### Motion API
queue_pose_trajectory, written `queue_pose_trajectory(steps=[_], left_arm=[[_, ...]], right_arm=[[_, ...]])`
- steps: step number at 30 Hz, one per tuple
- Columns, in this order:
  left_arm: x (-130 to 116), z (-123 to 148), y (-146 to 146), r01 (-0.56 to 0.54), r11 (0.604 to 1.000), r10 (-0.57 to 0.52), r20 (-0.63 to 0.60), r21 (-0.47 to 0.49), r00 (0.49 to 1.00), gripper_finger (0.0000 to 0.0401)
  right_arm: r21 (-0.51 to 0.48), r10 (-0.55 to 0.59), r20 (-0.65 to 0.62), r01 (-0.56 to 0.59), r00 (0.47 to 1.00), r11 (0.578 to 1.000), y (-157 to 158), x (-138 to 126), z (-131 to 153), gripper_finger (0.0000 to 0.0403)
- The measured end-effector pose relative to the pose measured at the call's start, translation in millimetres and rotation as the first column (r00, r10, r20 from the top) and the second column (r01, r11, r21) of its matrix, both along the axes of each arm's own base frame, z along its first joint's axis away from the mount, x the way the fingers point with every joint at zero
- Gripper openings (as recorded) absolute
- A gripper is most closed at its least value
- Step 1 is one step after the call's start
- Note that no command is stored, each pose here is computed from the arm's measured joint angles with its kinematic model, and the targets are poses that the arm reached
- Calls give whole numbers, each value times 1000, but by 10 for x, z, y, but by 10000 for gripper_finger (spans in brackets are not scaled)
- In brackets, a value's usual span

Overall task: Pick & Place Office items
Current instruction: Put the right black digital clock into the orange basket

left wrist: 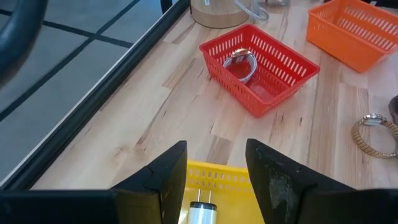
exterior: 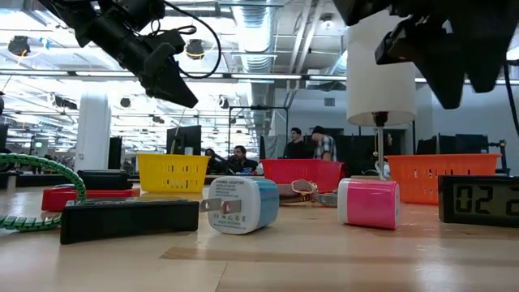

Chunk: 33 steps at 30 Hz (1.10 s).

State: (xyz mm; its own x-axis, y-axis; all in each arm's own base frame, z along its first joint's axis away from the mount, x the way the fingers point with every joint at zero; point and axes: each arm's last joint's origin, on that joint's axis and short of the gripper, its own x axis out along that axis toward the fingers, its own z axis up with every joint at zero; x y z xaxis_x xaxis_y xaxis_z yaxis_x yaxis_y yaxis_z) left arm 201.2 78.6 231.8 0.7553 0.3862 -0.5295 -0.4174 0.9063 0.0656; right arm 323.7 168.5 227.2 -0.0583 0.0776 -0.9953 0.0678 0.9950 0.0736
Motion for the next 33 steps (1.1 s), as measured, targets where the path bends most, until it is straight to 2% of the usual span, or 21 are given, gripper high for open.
queue_pose_trajectory(steps=[4, 8, 13, 16, 18, 21, 23, 25, 29, 33], left_arm=[[2, 4, 1, 0, 1000, 0, 4, 2, 1000, 158], [3, 4, -1, -19, 999, 20, 20, -28, 1000, 158], [4, 5, -1, -56, 995, 60, 47, -84, 997, 158], [4, 5, -1, -78, 990, 86, 62, -120, 994, 158], [4, 5, -1, -90, 986, 100, 70, -140, 992, 158], [4, 5, -1, -96, 984, 108, 74, -150, 991, 158], [4, 6, -1, -98, 983, 110, 76, -153, 991, 158], [7, 10, 0, -97, 984, 110, 81, -152, 991, 158], [7, 11, 0, -97, 984, 110, 82, -151, 991, 158], [9, 14, 1, -96, 984, 110, 85, -150, 990, 158]], right_arm=[[-38, -7, 18, 7, 1000, 999, 123, -65, -1, 161], [-34, -16, 40, 18, 999, 999, 233, -123, -96, 161], [-63, -79, 9, 79, 997, 995, 204, -407, -82, 161], [-18, -130, 122, 133, 984, 991, 136, -585, 70, 161], [26, -152, 243, 150, 958, 988, 74, -693, 159, 161], [82, -238, 402, 224, 884, 971, -45, -860, 187, 161], [145, -324, 451, 290, 832, 946, -114, -955, 144, 161], [183, -360, 463, 310, 810, 933, -154, -1008, 64, 161], [152, -331, 472, 294, 817, 944, -169, -1015, -24, 161], [133, -262, 469, 226, 844, 965, -108, -868, -194, 161]])
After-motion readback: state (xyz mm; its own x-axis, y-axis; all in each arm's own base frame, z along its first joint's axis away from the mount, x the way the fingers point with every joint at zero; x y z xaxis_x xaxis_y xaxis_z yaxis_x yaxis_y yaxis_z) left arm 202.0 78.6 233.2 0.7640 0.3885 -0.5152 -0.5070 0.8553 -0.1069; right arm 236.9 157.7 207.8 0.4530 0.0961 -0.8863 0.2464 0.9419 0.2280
